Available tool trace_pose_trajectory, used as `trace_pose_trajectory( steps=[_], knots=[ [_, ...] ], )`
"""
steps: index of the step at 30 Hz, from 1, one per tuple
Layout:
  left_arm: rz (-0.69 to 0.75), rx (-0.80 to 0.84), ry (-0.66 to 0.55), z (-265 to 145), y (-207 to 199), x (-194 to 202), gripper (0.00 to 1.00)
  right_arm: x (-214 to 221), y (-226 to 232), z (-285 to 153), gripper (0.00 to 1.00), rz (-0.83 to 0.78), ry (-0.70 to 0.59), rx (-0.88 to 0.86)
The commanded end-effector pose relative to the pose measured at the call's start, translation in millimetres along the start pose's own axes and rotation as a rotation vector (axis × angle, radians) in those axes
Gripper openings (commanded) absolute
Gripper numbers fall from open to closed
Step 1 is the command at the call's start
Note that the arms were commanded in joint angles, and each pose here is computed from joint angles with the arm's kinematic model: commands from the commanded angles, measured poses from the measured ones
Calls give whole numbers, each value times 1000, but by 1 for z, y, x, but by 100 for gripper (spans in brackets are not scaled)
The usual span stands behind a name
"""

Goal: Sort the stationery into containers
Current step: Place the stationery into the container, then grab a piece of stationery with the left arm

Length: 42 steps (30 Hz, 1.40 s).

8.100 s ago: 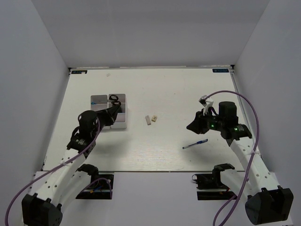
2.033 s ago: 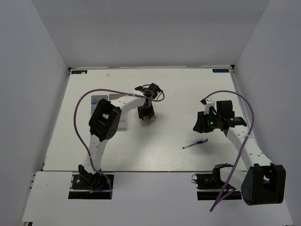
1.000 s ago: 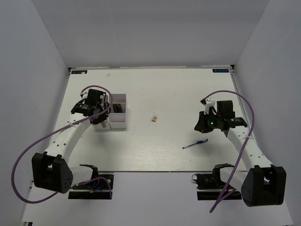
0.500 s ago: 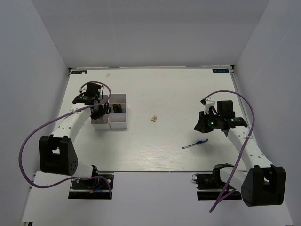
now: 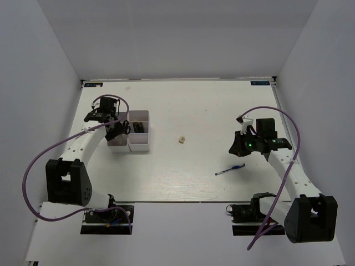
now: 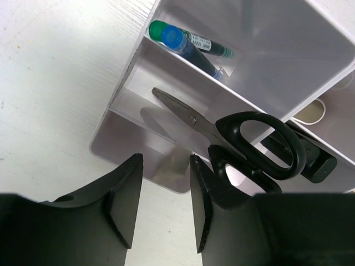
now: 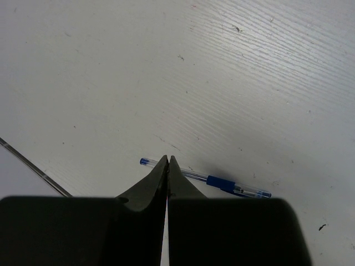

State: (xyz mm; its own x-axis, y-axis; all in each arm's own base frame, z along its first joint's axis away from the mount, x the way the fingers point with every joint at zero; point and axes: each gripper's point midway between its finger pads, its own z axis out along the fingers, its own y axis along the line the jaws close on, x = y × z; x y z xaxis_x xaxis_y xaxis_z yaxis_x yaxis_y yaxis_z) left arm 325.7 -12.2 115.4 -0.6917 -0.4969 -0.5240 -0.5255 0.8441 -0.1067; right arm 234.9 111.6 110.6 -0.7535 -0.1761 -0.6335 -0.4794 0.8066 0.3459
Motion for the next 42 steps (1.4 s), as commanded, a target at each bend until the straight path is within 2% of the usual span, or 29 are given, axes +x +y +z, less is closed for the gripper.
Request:
trace_pose_trajectory(
  steps=[1,8,10,12,13,15,16,17,18,19,20,21,22,23,24,25,27,29,31,32,34,35,42],
  knots=[
    [-14,9,-30,-3,1,-5,50,-10,2,-4,0,-17,-23,-11],
    [-25,34,-49,-15,1,-6,48,-10,4,-4,2,-21,-23,-17],
    [3,89,-91,-32,-7,-8,31,-10,3,-3,2,-21,-24,-19],
    [42,164,-133,-53,-21,-8,7,-10,4,-4,2,-25,-25,-21],
    [78,199,-140,-57,-29,-5,0,-10,4,-4,5,-25,-24,-20],
    [211,330,-134,-74,-62,14,0,-9,3,-3,24,-28,-18,-22],
    [248,384,-123,-81,-74,21,0,-9,4,-3,44,-31,-17,-25],
    [341,462,-111,-93,-99,43,0,-7,4,-2,54,-32,-7,-28],
    [425,513,-126,-98,-113,48,2,-8,4,-2,60,-32,-7,-29],
    [505,560,-54,-96,-131,74,25,-7,3,-1,63,-29,-2,-28],
    [558,608,-40,-104,-147,85,41,-7,3,-2,63,-29,0,-28],
    [608,637,-41,-110,-159,85,54,-6,2,-1,54,-26,1,-24],
    [675,603,36,-90,-169,109,61,-7,2,-1,32,-27,-2,-24],
    [727,628,57,-92,-179,121,69,-7,2,-2,0,-24,-1,-16],
    [742,665,33,-102,-198,119,70,-6,-1,-2,0,-17,1,-5],
    [777,642,72,-82,-207,132,71,-7,-1,-2,0,-20,-5,0],
    [795,667,68,-81,-233,137,71,-8,-4,-3,2,-22,-11,21],
    [809,667,54,-75,-253,136,71,-10,-7,-3,33,-19,-14,38],
    [840,676,42,-75,-274,138,71,-8,-8,-3,35,-15,-4,44],
    [864,619,55,-53,-276,145,71,-9,-9,-3,35,-16,-7,49],
    [878,609,26,-56,-289,138,71,-10,-10,-3,35,-16,-9,54],
    [900,572,50,-40,-287,147,71,-10,-9,-4,35,-13,-8,54],
    [930,486,55,-12,-286,148,67,-11,-9,-6,35,-9,-11,53]
  ],
)
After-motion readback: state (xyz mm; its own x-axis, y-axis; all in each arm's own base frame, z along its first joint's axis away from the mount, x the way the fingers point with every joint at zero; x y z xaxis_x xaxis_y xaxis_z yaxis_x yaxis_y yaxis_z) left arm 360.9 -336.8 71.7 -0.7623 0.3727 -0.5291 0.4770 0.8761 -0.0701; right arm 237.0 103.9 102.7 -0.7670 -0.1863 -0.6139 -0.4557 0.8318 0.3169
